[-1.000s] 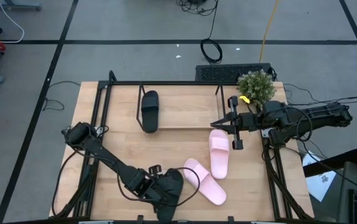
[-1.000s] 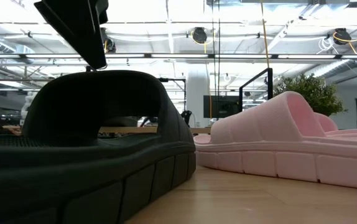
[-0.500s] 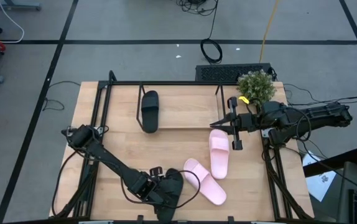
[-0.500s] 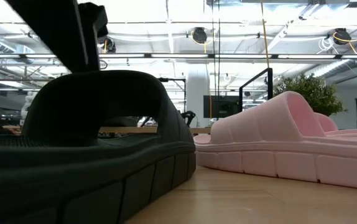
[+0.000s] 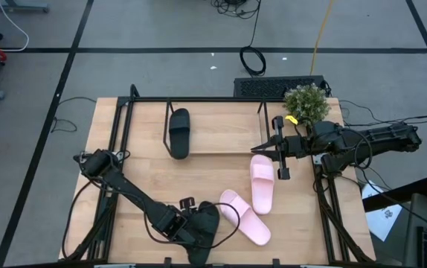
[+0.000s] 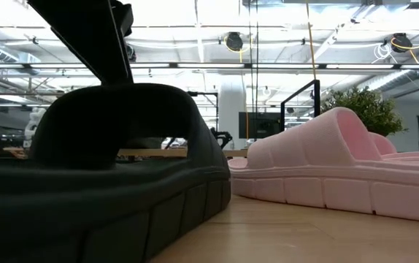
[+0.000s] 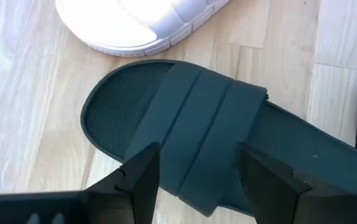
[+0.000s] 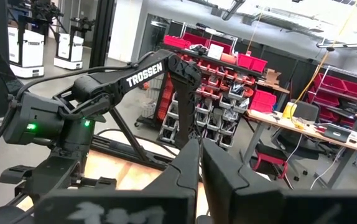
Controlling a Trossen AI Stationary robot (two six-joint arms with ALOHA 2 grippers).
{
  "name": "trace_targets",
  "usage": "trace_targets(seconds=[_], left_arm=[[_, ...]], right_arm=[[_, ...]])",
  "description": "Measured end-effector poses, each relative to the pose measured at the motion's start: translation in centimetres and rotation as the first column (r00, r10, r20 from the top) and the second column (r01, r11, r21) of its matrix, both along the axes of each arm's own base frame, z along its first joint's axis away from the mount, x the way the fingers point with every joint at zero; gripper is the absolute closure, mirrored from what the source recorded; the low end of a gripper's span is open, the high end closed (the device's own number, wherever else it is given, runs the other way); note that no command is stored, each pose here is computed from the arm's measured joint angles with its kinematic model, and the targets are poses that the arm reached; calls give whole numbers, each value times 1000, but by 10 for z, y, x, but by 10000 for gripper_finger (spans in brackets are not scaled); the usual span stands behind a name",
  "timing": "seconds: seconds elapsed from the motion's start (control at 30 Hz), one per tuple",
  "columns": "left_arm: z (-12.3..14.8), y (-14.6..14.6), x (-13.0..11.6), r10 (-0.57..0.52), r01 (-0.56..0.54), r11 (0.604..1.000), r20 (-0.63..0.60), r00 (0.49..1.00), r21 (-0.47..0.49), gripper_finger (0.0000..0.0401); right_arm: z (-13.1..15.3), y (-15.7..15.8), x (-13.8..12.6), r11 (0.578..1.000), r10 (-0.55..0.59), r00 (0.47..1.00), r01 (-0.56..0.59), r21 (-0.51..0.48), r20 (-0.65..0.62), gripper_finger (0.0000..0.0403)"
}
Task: Pick and place slides into the shelf
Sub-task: Put the black slipper on the shelf
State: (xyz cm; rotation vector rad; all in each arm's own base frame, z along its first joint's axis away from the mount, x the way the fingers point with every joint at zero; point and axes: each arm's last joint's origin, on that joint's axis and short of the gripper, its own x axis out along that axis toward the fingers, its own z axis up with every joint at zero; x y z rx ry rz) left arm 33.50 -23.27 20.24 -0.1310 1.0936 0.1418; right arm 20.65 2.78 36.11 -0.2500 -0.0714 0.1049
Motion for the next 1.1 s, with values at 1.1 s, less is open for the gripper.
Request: trace_targets(seconds=[1.1], left_arm=[[1,-6,-5,-56,57,998,-14,998,25,199]], right_arm=[[-10,0,1,1000,-2,1000,1,-23,-29,394]])
